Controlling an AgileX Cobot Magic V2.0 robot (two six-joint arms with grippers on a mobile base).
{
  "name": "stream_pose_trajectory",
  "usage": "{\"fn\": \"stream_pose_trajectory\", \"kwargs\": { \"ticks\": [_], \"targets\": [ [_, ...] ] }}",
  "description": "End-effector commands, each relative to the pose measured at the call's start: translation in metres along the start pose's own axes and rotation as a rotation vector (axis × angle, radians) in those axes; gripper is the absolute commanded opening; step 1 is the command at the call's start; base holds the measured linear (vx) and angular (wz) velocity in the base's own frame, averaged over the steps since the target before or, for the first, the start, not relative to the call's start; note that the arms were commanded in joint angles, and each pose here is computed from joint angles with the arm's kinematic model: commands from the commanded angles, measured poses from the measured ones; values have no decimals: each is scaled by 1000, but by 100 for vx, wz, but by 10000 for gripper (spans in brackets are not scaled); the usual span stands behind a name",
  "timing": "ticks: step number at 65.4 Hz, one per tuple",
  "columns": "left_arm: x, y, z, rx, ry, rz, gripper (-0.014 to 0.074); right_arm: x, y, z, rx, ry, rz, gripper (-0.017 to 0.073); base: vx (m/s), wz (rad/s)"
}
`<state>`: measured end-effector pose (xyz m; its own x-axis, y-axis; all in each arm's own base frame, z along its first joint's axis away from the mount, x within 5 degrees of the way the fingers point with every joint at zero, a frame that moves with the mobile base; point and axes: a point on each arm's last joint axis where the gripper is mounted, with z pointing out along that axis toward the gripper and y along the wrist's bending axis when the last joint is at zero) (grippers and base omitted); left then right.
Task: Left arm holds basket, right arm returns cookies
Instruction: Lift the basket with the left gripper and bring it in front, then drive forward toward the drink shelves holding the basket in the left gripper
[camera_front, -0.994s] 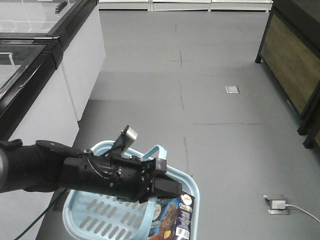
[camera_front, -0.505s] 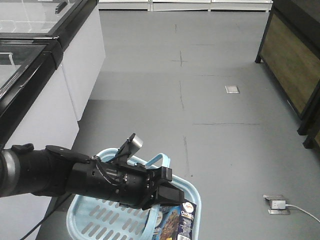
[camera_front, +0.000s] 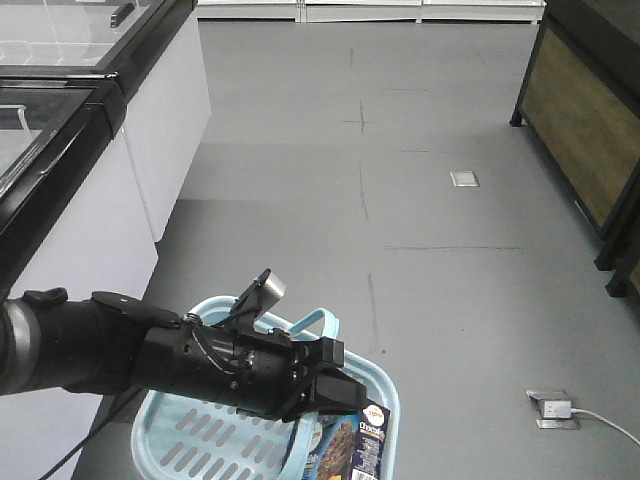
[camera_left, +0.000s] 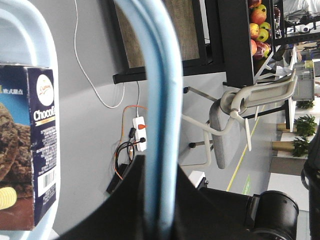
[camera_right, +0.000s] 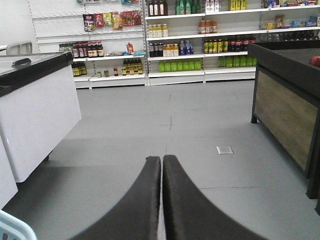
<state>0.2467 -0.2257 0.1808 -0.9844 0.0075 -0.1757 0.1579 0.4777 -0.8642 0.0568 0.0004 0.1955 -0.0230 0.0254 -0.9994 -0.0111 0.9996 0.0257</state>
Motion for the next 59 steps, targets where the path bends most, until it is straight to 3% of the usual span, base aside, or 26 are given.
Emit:
{"fn": "stream_pose_trajectory", "kwargs": {
  "ticks": [1, 59],
  "targets": [
    [-3, -24, -8, 101, -19, 26, -7, -8, 1, -1, -5, -87, -12, -9, 0, 0],
    [-3, -24, -8, 101, -19, 26, -6, -8, 1, -1, -5, -87, -12, -9, 2, -3]
  ]
}}
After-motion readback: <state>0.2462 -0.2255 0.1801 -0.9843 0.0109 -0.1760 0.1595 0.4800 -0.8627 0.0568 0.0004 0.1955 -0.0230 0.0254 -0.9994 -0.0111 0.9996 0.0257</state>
